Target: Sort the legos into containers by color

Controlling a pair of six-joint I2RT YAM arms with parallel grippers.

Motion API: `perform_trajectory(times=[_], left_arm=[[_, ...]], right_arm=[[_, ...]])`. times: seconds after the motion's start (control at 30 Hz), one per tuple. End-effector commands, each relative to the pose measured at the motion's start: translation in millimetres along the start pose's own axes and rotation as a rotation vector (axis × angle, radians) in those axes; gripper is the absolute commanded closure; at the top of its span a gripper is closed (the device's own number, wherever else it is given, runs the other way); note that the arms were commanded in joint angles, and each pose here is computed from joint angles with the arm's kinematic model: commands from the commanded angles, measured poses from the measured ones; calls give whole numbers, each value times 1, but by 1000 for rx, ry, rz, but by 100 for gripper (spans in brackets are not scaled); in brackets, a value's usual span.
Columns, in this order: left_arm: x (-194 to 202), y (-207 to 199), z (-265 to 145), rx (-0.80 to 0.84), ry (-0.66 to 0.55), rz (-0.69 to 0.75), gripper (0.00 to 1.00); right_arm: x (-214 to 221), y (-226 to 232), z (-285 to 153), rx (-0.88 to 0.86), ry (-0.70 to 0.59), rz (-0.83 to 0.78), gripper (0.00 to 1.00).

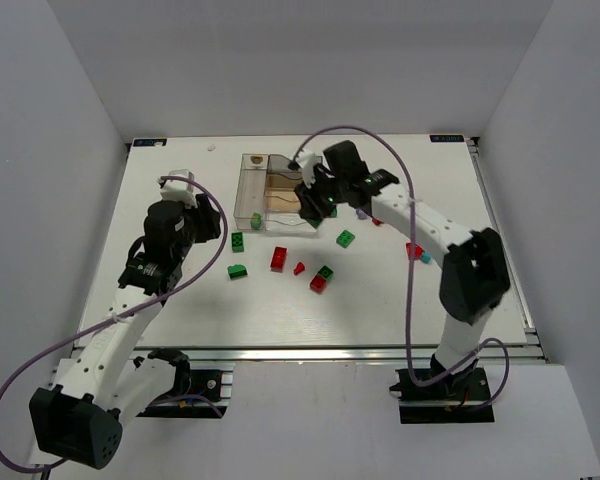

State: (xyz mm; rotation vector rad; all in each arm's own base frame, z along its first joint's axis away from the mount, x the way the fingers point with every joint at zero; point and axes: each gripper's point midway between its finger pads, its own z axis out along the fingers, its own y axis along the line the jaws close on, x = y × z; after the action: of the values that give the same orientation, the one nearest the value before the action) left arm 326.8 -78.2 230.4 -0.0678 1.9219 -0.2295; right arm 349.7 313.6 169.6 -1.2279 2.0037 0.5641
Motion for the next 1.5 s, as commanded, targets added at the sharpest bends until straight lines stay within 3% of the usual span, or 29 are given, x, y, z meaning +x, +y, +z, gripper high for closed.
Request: perform_trajectory(times=[0.0, 0.2, 0.4, 0.63, 0.73, 0.87, 1.0, 1.13, 1.3, 1.33, 1.37, 1.4, 1.43, 1.47], left_arm=[[-19, -10, -10, 64, -92, 24, 40], [-21, -10, -13, 74, -116, 49, 40], [-18, -10, -11, 73, -100, 57, 40], [-13, -16, -8, 103, -72, 62, 38], [-10, -18, -5, 113, -56, 63, 37], [-8, -18, -2, 115, -43, 64, 35], [-4, -19, -1, 121, -32, 62, 27], [6, -20, 6, 122, 12, 64, 21], [26, -18, 21, 111, 95, 60, 25], [31, -21, 23, 116, 112, 63, 36], [43, -27, 28, 153, 158, 59, 45], [48, -28, 31, 152, 177, 45, 56], [51, -28, 34, 149, 189, 33, 76], [57, -28, 38, 149, 209, 24, 81]], right_arm=[[-72, 7, 27, -92, -186, -54, 100], [-140, 12, 73, -184, -378, 31, 100], [-171, -2, 107, -161, -516, 111, 100], [-174, -24, 148, -105, -558, 161, 99], [-168, -29, 161, -94, -560, 167, 90], [-167, -34, 170, -77, -568, 169, 66], [-171, -36, 164, -82, -572, 171, 43], [-181, -38, 140, -74, -582, 153, 34], [-182, -51, 86, -9, -538, 127, 30], [-176, -53, 77, 6, -517, 134, 34], [-184, -53, 46, 28, -534, 154, 77], [-166, -66, 34, 41, -498, 204, 100], [-134, -56, 38, -13, -431, 247, 100], [-137, -39, 0, -144, -464, 240, 100]])
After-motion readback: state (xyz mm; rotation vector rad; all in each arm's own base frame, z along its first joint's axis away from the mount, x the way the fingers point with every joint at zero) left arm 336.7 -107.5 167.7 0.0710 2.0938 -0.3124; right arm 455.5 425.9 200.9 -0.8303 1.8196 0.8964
